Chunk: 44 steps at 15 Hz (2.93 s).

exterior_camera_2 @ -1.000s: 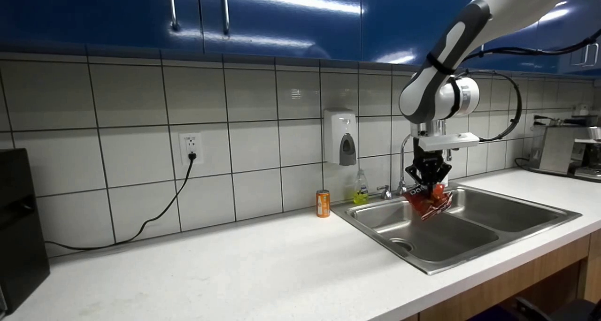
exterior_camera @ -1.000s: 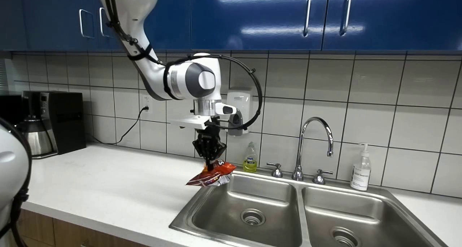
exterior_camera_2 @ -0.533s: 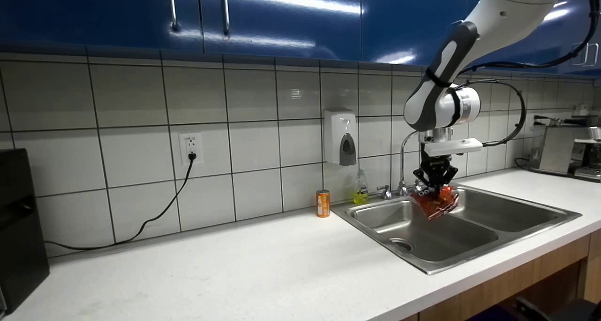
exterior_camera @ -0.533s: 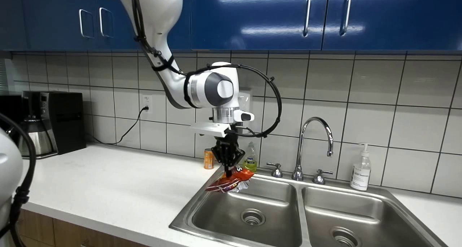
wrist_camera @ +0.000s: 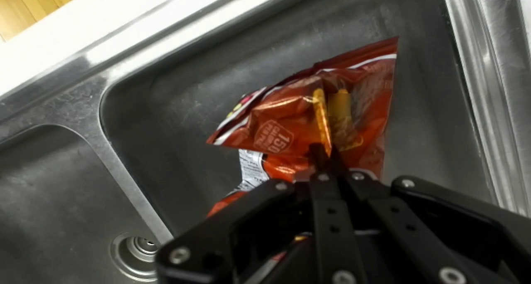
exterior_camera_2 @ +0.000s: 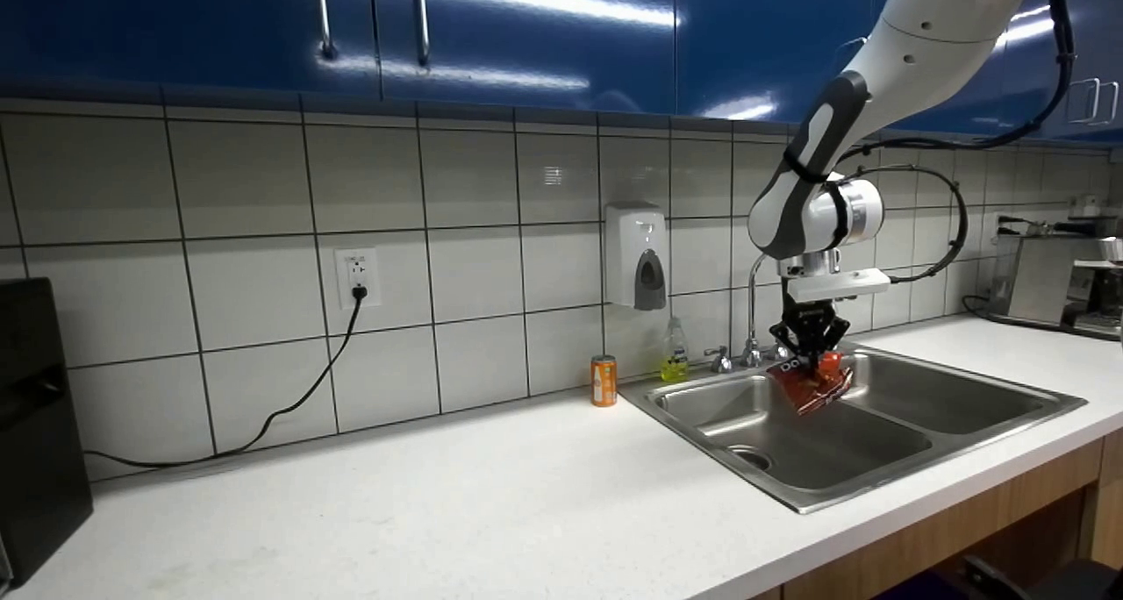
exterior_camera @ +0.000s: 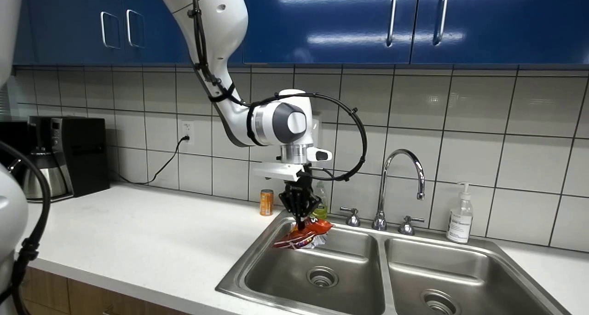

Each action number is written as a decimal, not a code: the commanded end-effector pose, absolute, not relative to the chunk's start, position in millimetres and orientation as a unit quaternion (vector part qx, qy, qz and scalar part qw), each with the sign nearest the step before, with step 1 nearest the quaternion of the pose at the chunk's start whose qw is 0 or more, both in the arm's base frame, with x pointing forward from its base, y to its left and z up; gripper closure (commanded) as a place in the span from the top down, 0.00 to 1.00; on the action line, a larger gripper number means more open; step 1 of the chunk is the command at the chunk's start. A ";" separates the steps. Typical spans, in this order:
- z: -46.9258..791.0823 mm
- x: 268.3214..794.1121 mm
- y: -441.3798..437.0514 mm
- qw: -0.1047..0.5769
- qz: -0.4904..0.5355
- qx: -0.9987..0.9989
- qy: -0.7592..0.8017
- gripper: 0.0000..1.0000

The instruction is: Put the Doritos packet in the sink on the left.

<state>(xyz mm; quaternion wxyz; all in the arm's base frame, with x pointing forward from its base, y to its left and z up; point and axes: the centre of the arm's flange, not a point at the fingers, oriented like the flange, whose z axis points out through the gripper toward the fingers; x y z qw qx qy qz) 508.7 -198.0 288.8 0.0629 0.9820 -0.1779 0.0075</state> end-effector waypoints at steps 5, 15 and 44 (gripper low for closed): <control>280.9 504.6 -189.0 0.060 0.010 0.981 -0.183 0.00; 221.9 507.3 -196.2 0.068 0.018 0.973 -0.219 0.00; 96.9 599.4 -211.1 0.103 -0.017 0.972 -0.211 0.00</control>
